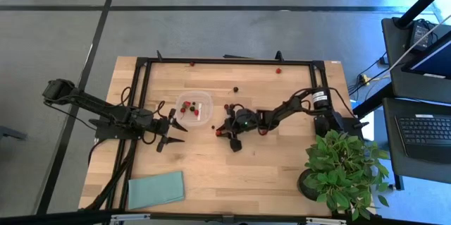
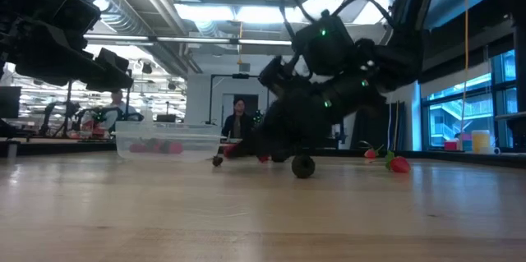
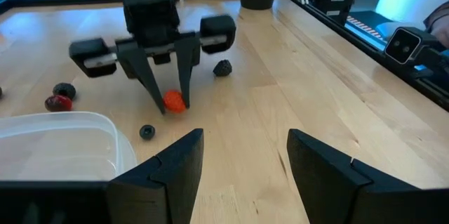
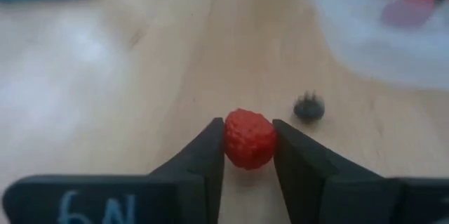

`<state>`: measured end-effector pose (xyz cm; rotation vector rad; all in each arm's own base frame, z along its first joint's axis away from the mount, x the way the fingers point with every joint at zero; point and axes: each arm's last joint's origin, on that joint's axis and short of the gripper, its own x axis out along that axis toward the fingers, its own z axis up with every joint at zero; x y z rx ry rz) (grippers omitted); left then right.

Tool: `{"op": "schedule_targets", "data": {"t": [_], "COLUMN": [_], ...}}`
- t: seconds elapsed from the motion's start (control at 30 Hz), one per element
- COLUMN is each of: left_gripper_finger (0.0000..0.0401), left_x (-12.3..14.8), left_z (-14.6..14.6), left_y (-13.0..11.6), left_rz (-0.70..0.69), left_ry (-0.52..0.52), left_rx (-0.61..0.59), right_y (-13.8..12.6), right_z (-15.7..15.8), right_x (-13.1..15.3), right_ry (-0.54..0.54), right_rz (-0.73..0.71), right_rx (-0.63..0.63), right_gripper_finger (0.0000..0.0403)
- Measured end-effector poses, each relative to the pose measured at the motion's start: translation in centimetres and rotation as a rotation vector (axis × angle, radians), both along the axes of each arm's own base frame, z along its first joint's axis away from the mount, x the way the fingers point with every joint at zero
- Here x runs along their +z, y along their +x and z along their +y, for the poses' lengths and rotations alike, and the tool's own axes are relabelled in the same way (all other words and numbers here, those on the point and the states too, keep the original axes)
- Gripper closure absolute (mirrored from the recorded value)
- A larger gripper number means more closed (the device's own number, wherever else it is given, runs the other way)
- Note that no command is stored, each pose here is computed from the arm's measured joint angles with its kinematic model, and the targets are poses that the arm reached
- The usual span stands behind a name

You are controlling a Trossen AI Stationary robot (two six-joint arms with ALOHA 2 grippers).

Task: Pick and placing Produce into tupperware
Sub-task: Put the raspberry into the transparent container

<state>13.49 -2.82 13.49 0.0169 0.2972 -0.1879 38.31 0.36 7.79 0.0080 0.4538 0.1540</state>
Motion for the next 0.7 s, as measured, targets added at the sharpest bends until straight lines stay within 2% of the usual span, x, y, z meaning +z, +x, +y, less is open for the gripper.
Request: {"op": "schedule_targets", "data": {"t": [0.17, 0.27, 0.47, 0.6, 0.7], "left_gripper_finger": [0.0202, 0.0202, 0.0202, 0.0202, 0.0202], "left_x": [0.0, 0.0, 0.0, 0.0, 0.0], "left_z": [0.0, 0.0, 0.0, 0.0, 0.0], "left_y": [0.0, 0.0, 0.0, 0.0, 0.0], "left_rz": [0.000, -0.001, -0.004, -0.003, -0.003], "left_ry": [0.000, -0.001, -0.002, -0.003, -0.003], "left_rx": [0.000, 0.000, 0.000, 0.000, 0.000], "right_y": [0.7, 1.8, 4.9, 6.3, 6.8], "right_z": [-0.6, -1.0, -1.3, -2.6, -4.1], "right_x": [2.0, 3.7, 6.8, 9.0, 10.4], "right_ry": [0.018, -0.027, -0.160, -0.214, -0.214], "right_rz": [-0.059, -0.083, 0.038, 0.116, 0.141], "right_rx": [-0.025, -0.014, 0.048, -0.004, -0.034], "right_gripper_finger": [0.0294, 0.0295, 0.0292, 0.0294, 0.0293]}}
